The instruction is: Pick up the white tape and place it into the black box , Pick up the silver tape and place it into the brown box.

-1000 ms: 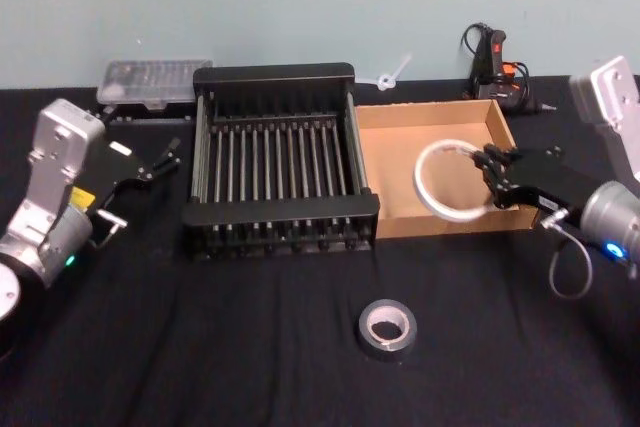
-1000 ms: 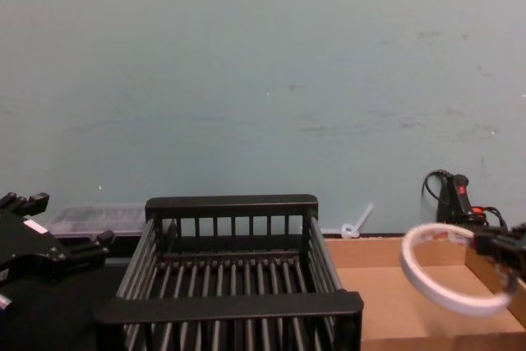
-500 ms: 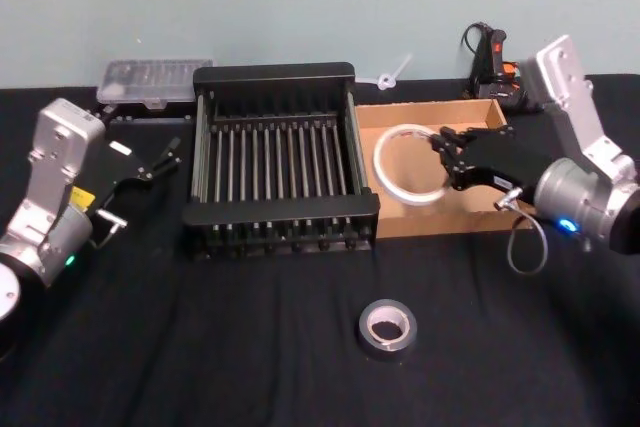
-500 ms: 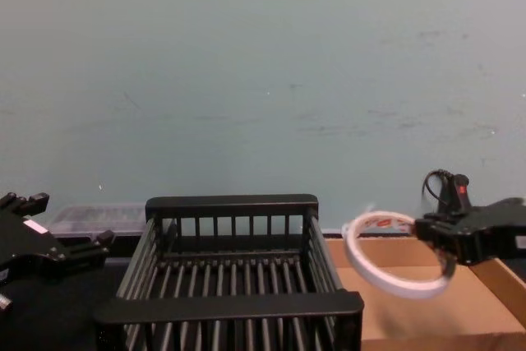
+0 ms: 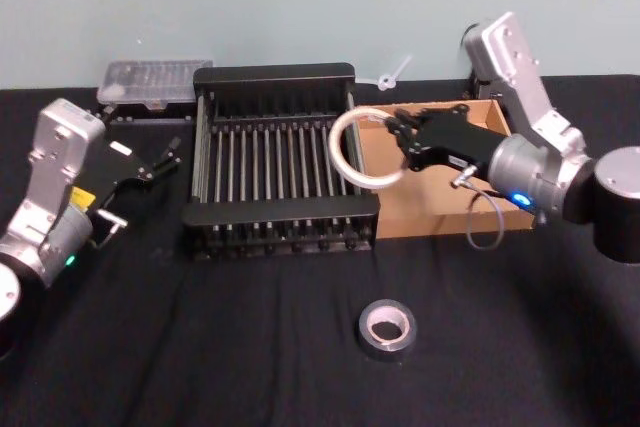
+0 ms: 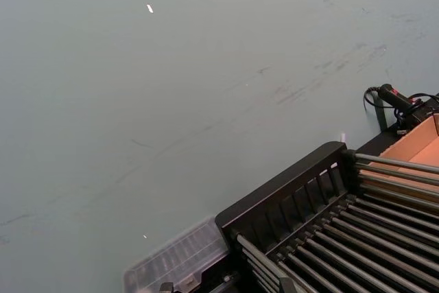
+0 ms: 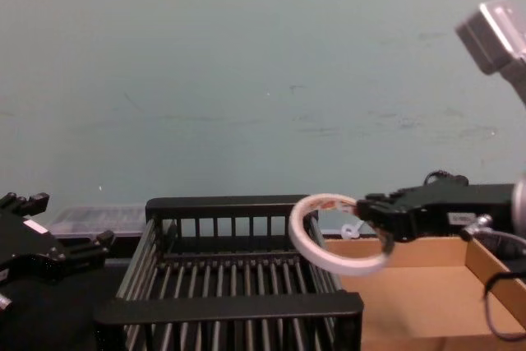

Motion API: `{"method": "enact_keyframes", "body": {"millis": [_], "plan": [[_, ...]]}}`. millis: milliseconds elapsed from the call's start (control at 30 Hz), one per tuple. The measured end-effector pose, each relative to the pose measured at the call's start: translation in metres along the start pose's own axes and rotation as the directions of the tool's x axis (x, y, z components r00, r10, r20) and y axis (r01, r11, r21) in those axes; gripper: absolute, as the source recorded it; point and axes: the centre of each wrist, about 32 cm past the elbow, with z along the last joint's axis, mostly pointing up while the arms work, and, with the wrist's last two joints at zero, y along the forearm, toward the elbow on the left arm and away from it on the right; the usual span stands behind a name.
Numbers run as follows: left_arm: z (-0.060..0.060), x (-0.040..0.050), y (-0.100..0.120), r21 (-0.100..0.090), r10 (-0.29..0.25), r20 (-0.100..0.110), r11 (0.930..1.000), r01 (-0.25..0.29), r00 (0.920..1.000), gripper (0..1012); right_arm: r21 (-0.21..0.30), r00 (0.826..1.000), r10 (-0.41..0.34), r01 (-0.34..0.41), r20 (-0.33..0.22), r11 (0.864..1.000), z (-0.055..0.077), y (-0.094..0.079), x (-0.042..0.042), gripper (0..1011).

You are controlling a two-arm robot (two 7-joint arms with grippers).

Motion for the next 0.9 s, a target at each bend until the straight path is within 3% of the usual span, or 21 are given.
{"method": "enact_keyframes", "body": {"millis": [567, 900], "plan": [[0.000, 0.0000, 0.000, 0.000, 0.000, 0.000, 1.0000, 0.000, 1.0000, 1001, 0.012, 0.997, 0.064, -0.064, 0.043, 0.998, 0.014, 0.041, -0.0088, 95], [0.000, 0.0000, 0.000, 0.000, 0.000, 0.000, 1.0000, 0.000, 1.0000, 1001, 0.014, 0.997, 0.065, -0.066, 0.048, 0.998, 0.017, 0.050, -0.0100, 94]]}}
